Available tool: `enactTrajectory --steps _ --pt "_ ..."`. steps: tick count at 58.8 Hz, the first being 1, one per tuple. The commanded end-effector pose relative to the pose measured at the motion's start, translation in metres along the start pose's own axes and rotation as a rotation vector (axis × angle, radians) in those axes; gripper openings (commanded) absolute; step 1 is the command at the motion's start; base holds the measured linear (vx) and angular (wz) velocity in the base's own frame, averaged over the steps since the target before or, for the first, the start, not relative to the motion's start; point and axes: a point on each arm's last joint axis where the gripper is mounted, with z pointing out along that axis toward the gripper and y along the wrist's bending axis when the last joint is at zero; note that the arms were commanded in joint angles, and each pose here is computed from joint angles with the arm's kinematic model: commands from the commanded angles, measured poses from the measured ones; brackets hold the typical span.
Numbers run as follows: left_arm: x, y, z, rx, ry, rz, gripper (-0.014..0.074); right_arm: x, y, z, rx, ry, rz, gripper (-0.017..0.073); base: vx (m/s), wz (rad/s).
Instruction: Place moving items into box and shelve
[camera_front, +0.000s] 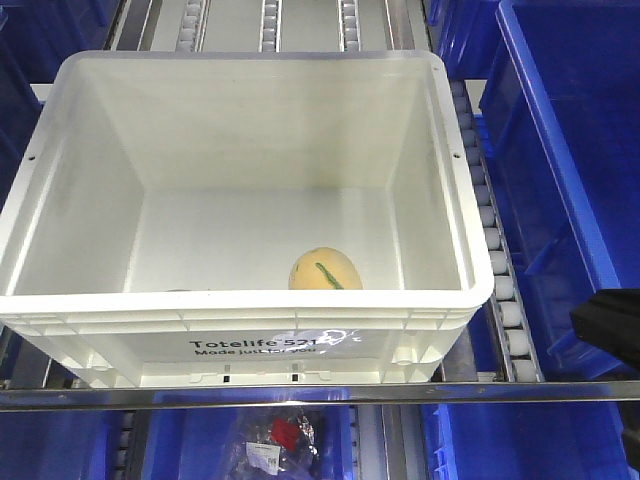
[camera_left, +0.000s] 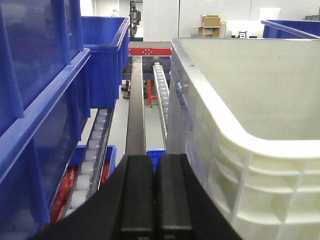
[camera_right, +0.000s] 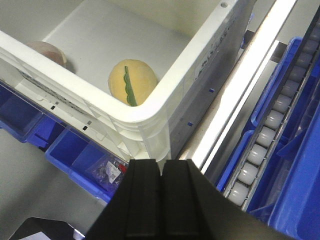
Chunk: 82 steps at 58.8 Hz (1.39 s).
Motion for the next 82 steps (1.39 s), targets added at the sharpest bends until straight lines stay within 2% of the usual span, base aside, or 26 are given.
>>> enactTrajectory --steps 1,50,52,57,68,79,82 --pt "0.001 -0.001 0.0 0.017 -0.072 -0.011 -0.0022 -0.011 -0.001 -0.004 0.008 -0.083 -0.007 -0.0016 0.0 0.0" --pt "0.001 -0.001 0.0 0.017 -0.072 -0.011 -0.0022 -0.011 -0.002 -0.005 0.016 -0.094 -0.017 -0.0016 0.0 0.0" --pt "0.001 -0.001 0.0 0.017 -0.072 -0.011 -0.0022 -0.009 -0.004 -0.005 0.042 -0.108 -0.016 -0.0016 0.0 0.0" --pt "0.001 -0.001 0.0 0.017 -0.072 -0.011 -0.0022 0.004 -0.013 0.0 0.143 -0.199 0.042 -0.0016 0.0 0.0" --pt "0.001 -0.001 0.0 0.017 -0.072 -0.011 -0.0022 0.054 -0.019 0.013 0.366 -0.494 0.156 -0.0016 0.0 0.0" --pt "0.001 -0.001 0.0 0.017 -0.072 -0.011 -0.0022 0.107 -0.015 0.032 0.501 -0.668 0.249 -0.0016 0.0 0.0" --pt "0.001 -0.001 0.0 0.017 -0.072 -0.011 -0.0022 0.117 -0.014 0.036 0.532 -0.704 0.257 -0.0016 0.0 0.0"
